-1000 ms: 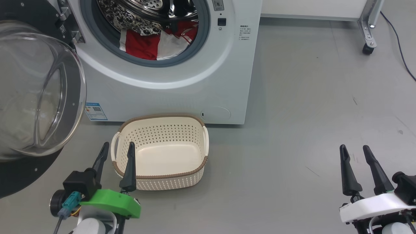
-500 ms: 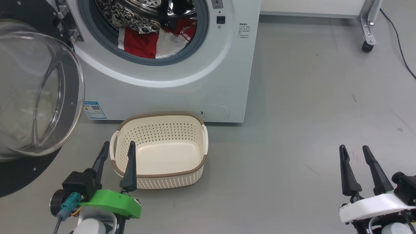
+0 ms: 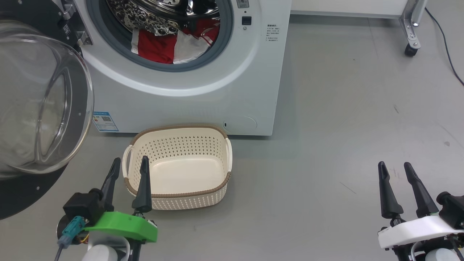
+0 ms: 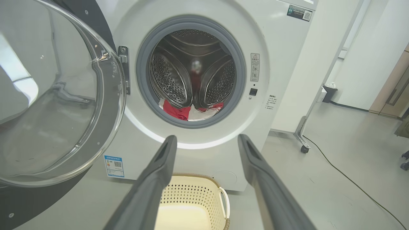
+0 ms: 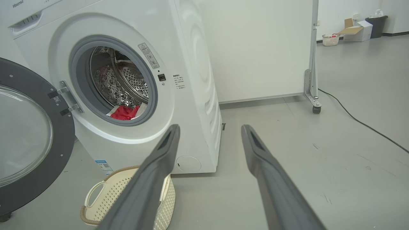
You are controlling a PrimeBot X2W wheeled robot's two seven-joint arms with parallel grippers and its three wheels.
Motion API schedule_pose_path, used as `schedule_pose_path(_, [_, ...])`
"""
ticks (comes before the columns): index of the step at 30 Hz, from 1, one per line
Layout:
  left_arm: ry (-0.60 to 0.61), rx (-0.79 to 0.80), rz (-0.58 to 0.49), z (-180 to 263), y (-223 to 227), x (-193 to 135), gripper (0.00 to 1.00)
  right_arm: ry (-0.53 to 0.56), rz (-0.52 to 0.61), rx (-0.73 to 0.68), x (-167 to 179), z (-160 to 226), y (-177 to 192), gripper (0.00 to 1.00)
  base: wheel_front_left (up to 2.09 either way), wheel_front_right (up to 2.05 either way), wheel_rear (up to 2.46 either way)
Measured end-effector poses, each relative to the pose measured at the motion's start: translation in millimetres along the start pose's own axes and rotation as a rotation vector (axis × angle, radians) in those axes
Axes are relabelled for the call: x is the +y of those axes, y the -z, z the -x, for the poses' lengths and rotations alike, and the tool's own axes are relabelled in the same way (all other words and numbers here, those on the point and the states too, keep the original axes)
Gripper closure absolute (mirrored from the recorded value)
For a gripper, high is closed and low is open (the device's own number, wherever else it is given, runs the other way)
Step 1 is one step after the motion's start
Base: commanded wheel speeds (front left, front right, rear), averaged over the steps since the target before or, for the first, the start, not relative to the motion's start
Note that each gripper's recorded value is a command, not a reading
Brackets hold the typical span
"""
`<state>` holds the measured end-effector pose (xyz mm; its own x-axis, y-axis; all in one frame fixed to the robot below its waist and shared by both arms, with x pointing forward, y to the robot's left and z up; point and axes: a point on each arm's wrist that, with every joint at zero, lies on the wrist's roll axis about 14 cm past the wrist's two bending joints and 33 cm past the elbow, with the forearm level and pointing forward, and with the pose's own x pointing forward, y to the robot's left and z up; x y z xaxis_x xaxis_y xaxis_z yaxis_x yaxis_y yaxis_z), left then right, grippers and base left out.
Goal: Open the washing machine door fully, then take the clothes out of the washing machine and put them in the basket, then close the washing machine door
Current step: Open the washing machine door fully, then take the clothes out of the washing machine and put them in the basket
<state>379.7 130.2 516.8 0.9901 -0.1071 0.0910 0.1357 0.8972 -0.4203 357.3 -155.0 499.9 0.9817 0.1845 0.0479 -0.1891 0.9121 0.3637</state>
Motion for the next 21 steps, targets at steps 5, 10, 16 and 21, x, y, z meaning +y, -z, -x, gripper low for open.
schedule_pose_path(5, [-0.001,-0.005,0.001,0.0,-1.4,0.4,0.0,0.0,0.0,0.001,0.1,0.0,0.2,0.0,0.47,-0.47,0.0])
schedule_pose_path(10, [0.004,-0.007,0.003,0.0,-2.3,-0.6,0.0,-0.001,-0.001,0.002,0.4,0.1,0.6,0.0,0.68,-0.68,0.0])
schedule_pose_path(16, [0.003,-0.006,0.003,0.8,-2.0,-0.2,0.0,-0.005,-0.002,0.005,1.4,-0.2,1.8,0.0,0.92,-0.92,0.0])
schedule_pose_path(21, [0.003,-0.006,0.003,1.1,-1.9,-0.1,0.0,-0.008,-0.003,0.01,2.4,-0.7,3.2,0.0,1.16,-1.16,0.0])
